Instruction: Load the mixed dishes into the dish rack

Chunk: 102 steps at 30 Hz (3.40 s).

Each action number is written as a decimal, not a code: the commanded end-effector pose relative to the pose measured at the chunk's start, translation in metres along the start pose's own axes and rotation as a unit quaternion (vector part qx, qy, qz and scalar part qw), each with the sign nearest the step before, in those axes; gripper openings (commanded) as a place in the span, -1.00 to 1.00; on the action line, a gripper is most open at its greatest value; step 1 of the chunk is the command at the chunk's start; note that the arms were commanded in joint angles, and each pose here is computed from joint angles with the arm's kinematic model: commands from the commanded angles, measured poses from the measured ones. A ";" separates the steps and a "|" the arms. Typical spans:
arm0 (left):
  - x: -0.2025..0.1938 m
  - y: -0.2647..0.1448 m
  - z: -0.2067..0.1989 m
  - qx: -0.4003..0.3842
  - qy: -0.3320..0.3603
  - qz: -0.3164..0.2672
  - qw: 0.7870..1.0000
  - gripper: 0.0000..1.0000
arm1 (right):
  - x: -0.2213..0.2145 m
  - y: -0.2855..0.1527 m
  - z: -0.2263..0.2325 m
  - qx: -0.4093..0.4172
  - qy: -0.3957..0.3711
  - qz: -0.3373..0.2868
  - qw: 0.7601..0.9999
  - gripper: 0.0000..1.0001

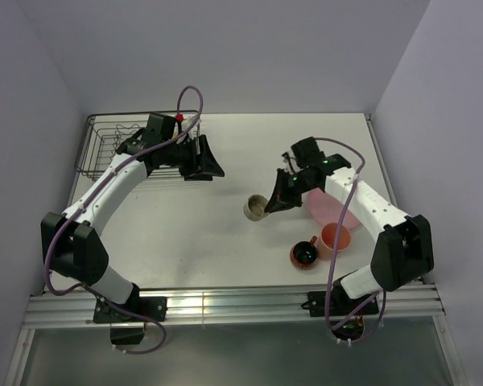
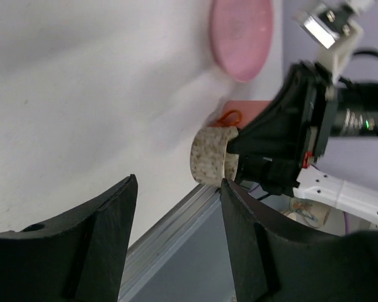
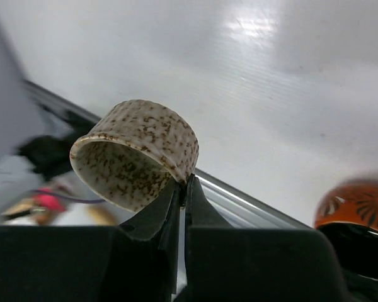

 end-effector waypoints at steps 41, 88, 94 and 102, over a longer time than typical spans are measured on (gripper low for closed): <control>-0.053 -0.082 -0.153 -0.323 0.294 -0.019 0.899 0.98 | 0.061 -0.138 0.138 0.638 0.170 -0.048 0.750 -1.00; -0.060 -0.081 -0.133 -0.327 0.306 -0.006 0.894 0.99 | 0.070 -0.192 0.149 0.709 0.162 -0.089 0.681 -1.00; -0.056 -0.085 -0.141 -0.338 0.307 -0.012 0.890 0.99 | 0.071 -0.188 0.147 0.707 0.166 -0.086 0.682 -1.00; -0.056 -0.087 -0.149 -0.360 0.308 -0.006 0.881 0.96 | 0.066 -0.181 0.145 0.703 0.173 -0.083 0.685 -1.00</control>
Point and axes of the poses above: each gripper's point midway between its finger pads, its own y axis out along the fingers, its own z axis along the line the jaws close on, x = y × z, the point moved 2 cm from there along -y, back along the fingers, and after that the axes turned 14 degrees about -y, right-handed, at the moved point
